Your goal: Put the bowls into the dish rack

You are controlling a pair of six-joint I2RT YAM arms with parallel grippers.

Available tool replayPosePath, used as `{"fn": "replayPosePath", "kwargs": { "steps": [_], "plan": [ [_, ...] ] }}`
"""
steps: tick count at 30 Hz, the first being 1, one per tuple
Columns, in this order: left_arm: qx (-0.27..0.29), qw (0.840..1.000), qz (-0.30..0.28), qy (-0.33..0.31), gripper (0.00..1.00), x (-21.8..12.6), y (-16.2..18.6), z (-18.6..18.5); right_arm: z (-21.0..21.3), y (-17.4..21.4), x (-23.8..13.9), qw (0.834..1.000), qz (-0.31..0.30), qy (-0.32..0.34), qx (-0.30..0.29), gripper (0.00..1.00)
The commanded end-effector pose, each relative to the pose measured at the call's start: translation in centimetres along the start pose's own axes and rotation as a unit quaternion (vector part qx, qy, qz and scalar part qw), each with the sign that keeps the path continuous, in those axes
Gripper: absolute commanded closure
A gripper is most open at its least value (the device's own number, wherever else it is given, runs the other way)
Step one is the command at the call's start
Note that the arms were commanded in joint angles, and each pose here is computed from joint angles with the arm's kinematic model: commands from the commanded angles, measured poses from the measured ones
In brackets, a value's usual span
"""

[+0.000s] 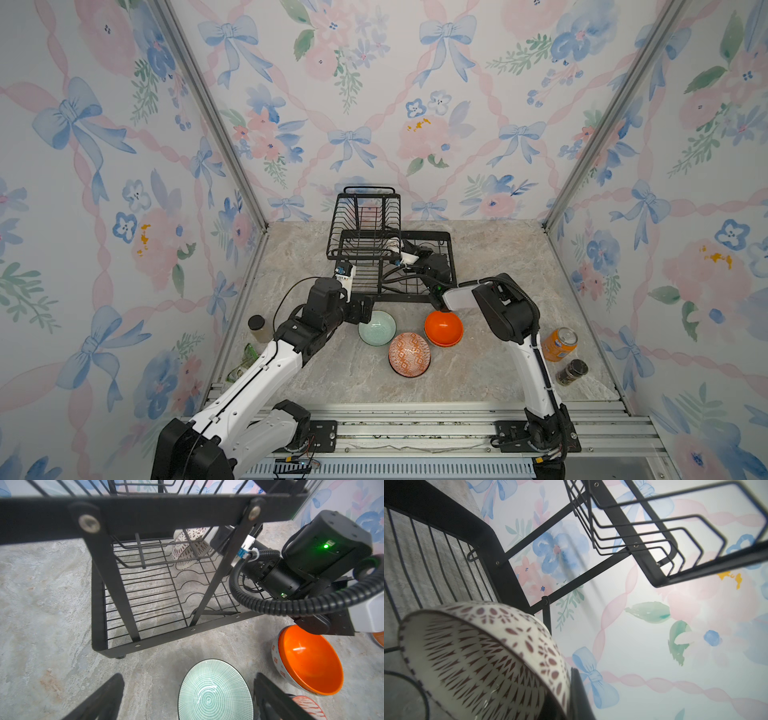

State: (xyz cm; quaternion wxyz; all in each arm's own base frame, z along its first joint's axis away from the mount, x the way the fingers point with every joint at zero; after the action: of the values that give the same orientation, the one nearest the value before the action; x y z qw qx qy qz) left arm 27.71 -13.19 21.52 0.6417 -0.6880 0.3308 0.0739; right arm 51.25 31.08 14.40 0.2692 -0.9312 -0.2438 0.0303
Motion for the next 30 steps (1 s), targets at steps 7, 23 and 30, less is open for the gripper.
{"fn": "replayPosePath", "kwargs": {
  "steps": [7,23,30],
  "plan": [
    [0.005,1.0,0.008,0.008,0.02,0.5,0.0,-0.1,-3.4,-1.6,1.5,0.994,-0.016,0.105,-0.007,1.0],
    [0.011,1.0,0.0,0.018,0.02,0.4,-1.2,-0.6,-2.7,-0.7,3.5,0.992,0.0,0.121,-0.025,1.0],
    [0.01,1.0,0.002,0.019,0.02,0.5,-0.9,-0.5,-2.0,0.5,4.0,0.994,0.017,0.103,-0.031,1.0]
  ]
}}
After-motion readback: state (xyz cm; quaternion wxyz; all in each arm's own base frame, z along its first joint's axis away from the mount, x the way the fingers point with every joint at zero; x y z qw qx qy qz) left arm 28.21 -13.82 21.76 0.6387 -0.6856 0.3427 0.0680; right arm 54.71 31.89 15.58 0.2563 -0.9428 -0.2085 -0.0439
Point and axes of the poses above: each gripper's point midway between its finger pads, its own x axis out along the fingers, its own z axis along the line the jaws close on, y = z × x, the point moved 4 cm from there along -x, back along the fingers, and after that the axes turned 1 degree about -x, right-handed, at the moved point
